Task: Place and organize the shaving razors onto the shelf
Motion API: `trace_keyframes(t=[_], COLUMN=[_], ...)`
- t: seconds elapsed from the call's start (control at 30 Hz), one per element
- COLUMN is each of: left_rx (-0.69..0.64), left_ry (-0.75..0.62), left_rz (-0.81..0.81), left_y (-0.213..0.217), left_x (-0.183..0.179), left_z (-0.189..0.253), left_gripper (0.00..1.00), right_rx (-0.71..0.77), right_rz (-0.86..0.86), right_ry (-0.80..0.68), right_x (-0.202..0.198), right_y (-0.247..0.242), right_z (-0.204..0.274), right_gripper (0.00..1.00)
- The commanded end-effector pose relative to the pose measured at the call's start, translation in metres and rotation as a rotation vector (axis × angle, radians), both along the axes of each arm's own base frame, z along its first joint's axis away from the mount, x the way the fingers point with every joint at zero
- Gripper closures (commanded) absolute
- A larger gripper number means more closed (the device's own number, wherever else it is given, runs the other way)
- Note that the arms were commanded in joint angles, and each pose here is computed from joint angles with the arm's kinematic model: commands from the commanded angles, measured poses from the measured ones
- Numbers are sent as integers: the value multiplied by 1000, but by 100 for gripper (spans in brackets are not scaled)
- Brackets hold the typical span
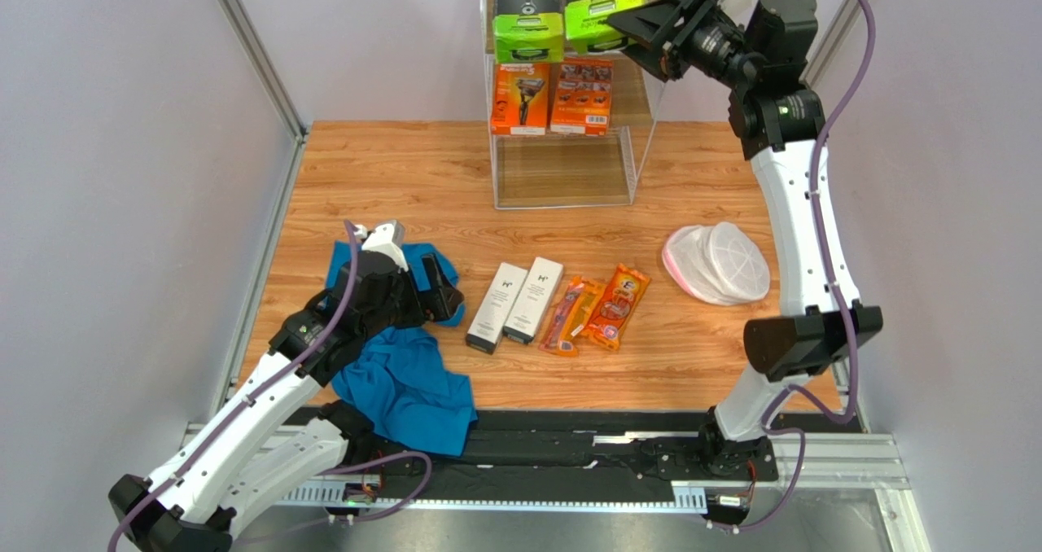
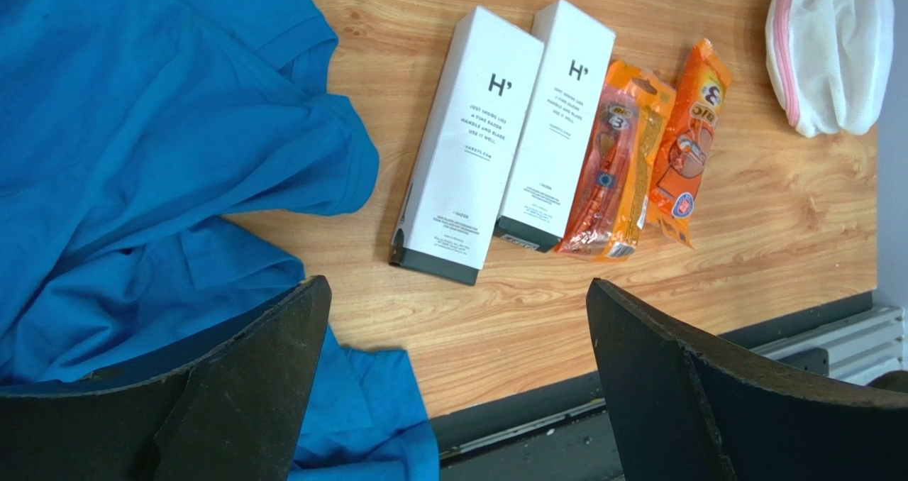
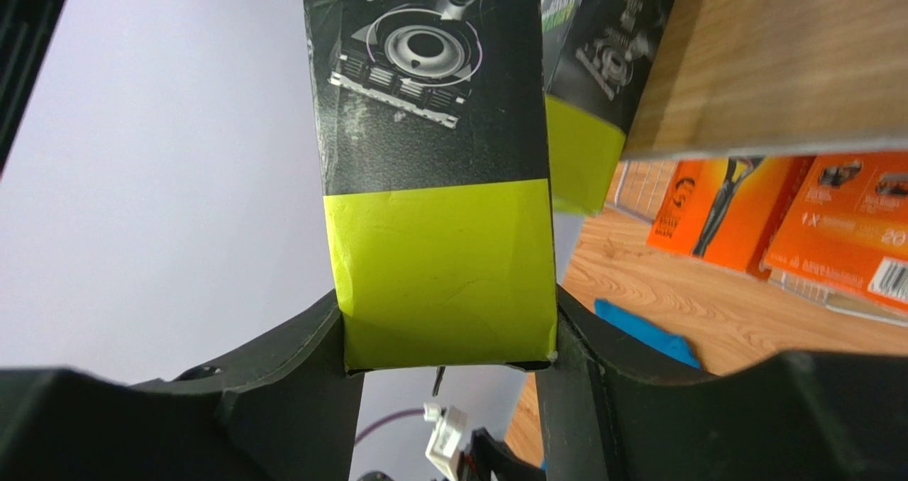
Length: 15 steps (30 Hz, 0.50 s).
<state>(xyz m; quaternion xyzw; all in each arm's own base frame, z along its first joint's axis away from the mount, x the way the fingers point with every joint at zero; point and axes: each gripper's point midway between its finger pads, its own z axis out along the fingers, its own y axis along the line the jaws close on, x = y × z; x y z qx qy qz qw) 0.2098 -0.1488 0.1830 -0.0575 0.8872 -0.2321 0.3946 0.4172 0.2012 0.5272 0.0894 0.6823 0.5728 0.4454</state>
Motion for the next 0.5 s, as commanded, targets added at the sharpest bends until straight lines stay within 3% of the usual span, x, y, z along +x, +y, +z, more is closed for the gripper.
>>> trace_keyframes(t=[0.0, 0.47], left_rx=[-13, -16], left_ry=[-23, -18], left_rz=[-32, -61], left_y=[-6, -8], left_x=[1, -2], left_z=[2, -2], left_gripper=[1, 1], right_rx=[93, 123], right_rz=[52, 19], right_ry=[-205, -89], right_x=[-14, 25], right_y=[-5, -7], right_z=[71, 33], right_gripper=[100, 100])
